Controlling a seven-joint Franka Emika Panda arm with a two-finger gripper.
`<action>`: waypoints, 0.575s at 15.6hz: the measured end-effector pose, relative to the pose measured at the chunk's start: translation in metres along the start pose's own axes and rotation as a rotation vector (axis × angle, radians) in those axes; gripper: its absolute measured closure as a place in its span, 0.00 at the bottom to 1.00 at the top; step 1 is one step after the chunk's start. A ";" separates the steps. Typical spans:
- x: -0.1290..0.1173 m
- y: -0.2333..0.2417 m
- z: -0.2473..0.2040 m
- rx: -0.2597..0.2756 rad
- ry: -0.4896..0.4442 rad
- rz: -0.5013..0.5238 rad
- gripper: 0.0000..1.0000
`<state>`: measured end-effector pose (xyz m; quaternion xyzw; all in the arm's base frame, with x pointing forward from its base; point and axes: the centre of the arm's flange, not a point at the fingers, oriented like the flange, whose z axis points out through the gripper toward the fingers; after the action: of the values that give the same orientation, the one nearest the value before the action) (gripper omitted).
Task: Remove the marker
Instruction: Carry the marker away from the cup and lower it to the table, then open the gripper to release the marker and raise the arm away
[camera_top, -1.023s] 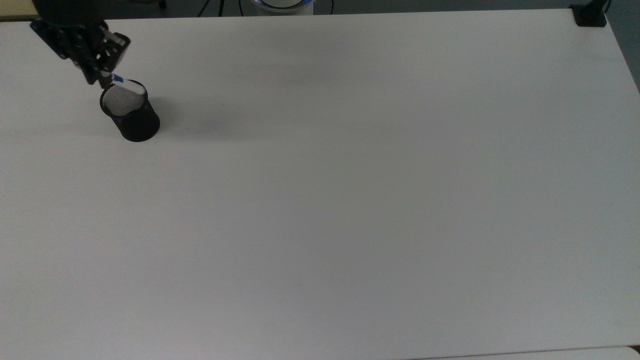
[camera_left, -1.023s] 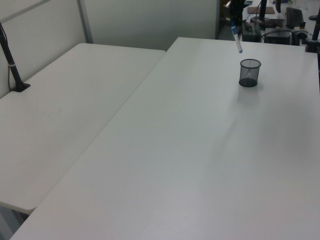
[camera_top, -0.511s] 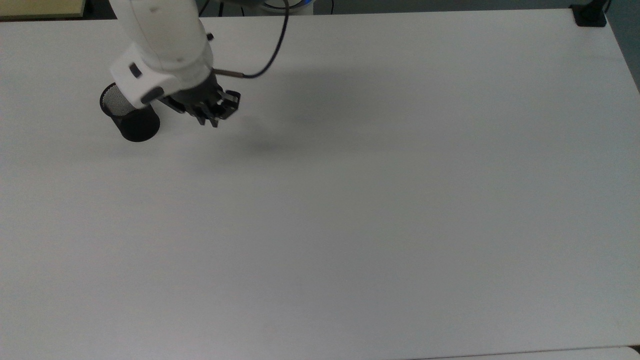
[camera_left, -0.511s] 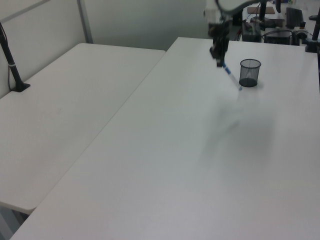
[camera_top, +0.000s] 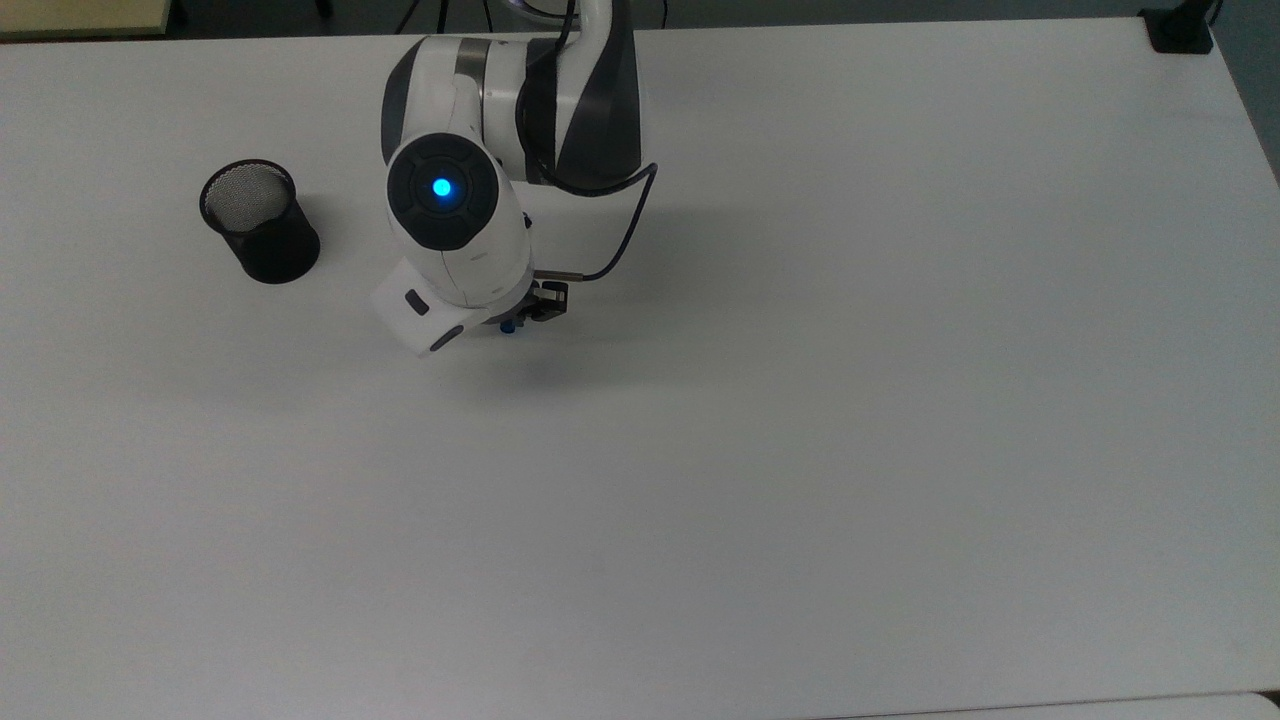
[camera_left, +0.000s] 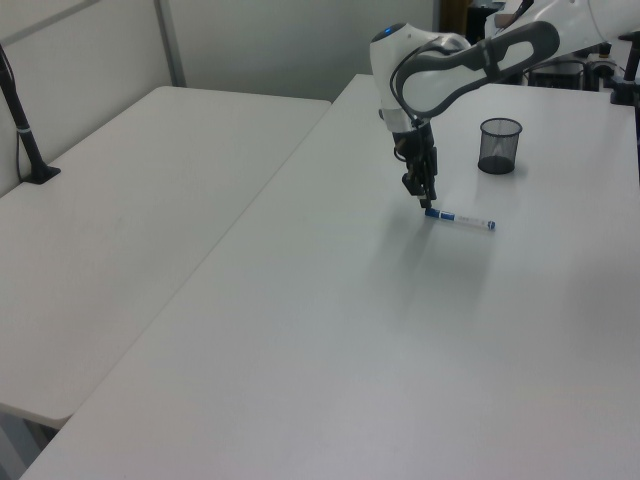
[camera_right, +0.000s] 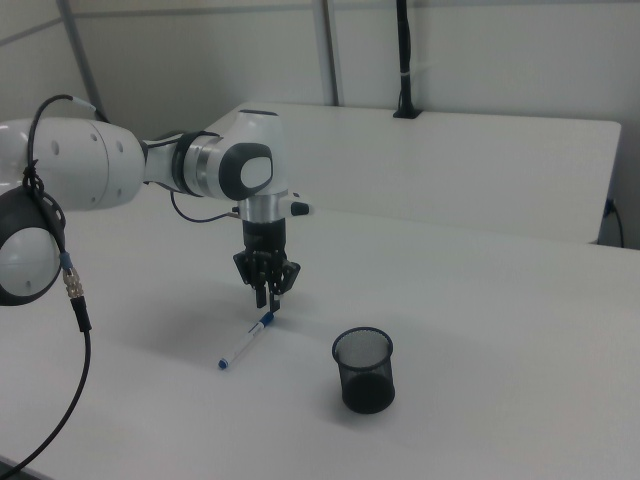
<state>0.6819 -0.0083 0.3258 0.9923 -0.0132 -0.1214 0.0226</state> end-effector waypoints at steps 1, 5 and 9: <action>0.002 -0.001 0.002 -0.001 0.004 -0.001 0.69; 0.004 0.000 0.004 -0.001 0.009 0.000 0.37; 0.003 -0.001 -0.028 0.003 0.070 0.044 0.01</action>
<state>0.6913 -0.0061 0.3527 0.9954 -0.0346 -0.0862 0.0243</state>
